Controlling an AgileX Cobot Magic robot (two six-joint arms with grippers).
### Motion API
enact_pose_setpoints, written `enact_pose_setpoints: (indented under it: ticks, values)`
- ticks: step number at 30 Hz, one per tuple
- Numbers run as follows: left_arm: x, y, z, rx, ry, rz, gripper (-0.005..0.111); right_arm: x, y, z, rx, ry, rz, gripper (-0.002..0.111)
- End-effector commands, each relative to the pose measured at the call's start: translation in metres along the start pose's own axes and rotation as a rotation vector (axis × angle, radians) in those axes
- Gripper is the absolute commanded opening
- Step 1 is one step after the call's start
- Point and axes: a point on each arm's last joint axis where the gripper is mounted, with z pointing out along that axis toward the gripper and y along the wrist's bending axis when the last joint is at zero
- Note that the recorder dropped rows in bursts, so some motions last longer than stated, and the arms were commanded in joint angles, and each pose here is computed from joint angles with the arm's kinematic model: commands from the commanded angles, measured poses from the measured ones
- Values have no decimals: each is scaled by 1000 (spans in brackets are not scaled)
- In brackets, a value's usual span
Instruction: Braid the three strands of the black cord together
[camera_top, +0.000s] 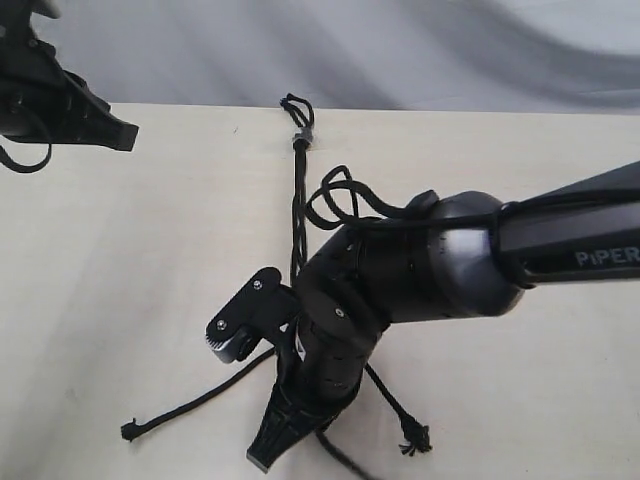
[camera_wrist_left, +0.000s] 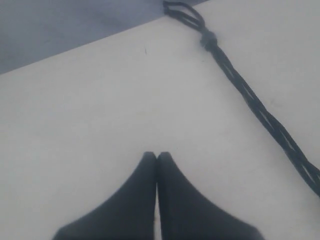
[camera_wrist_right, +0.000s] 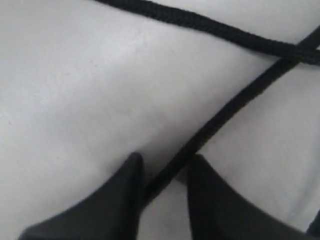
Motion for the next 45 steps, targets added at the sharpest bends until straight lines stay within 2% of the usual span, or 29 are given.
enact_pose_setpoints:
  ticks: [1, 2, 5, 9, 12, 16, 21, 25, 29, 35, 41, 45]
  values:
    - [0, 1, -2, -2, -6, -15, 0, -5, -4, -6, 41, 35, -55, 0]
    - [0, 1, -2, -2, -6, -15, 0, -8, -6, -11, 57, 39, -73, 0]
    - [1, 1, -2, -1, -2, -15, 0, -31, -34, -31, 261, -8, -256, 0]
    - [1, 1, -2, -1, -2, -15, 0, -34, -71, -14, 295, -19, -256, 0]
    - [1, 1, -2, -1, -2, -15, 0, -30, -88, 7, 285, -3, -226, 0]
    - [1, 1, -2, -1, -2, -15, 0, -22, -82, 22, 250, 93, -202, 0]
    - [1, 1, -2, -1, -2, -15, 0, -14, -52, 24, 149, 215, -222, 0]
    - [1, 1, -2, -1, -2, -15, 0, -13, -16, 24, 54, 265, -352, 0]
    - [1, 1, -2, -1, -2, -15, 0, -16, 4, 19, 49, 237, -467, 0]
    - [1, 1, -2, -1, -2, -15, 0, -21, -15, -2, 89, 176, -434, 0]
    - [1, 1, -2, -1, 0, -15, 0, -20, -63, -11, 118, 94, -270, 0]
    - [1, 1, -2, 0, -1, -19, 0, -19, -59, -6, 80, 105, -238, 0]
